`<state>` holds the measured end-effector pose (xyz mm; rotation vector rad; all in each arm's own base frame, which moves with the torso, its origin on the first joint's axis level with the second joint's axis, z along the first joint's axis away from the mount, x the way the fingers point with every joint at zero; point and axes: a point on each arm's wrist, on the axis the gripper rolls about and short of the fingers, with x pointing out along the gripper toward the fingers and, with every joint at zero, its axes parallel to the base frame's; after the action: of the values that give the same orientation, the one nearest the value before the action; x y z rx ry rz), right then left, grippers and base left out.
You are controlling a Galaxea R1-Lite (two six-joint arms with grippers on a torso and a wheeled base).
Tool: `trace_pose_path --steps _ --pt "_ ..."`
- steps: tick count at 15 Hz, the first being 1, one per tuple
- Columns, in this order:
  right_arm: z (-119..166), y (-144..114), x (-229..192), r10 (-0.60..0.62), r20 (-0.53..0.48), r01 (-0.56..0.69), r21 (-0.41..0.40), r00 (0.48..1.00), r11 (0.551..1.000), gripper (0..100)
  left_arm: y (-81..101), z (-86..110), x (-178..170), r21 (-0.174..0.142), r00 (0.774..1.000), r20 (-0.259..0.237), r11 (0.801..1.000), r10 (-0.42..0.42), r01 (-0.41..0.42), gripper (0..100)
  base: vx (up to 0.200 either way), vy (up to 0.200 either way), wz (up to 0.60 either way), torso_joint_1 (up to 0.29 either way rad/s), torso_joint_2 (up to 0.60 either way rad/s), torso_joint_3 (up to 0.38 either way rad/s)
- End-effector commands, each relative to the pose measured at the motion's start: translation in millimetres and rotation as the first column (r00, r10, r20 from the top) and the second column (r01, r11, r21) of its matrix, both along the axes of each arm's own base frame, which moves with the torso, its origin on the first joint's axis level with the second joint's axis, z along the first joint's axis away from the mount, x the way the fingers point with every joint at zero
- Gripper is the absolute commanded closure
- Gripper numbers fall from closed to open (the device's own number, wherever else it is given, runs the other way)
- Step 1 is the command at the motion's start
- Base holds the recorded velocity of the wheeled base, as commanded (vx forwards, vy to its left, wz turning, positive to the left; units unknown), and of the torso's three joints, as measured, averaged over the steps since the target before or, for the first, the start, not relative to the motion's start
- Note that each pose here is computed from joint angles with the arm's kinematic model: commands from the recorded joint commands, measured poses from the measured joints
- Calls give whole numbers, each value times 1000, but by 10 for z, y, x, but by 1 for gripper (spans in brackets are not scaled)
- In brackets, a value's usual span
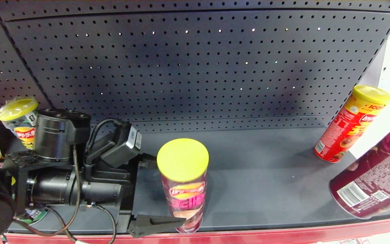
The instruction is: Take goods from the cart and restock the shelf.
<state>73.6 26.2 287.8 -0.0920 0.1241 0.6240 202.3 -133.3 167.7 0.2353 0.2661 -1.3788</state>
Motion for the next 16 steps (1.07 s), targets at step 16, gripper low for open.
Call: trace_pose_path --steps 16 --pt "-531 1561 1986 324 -84 -329 -48 942 943 100 635 20 -882 -8 944 21 945 328 -328 0 0 0 0 0 0 0"
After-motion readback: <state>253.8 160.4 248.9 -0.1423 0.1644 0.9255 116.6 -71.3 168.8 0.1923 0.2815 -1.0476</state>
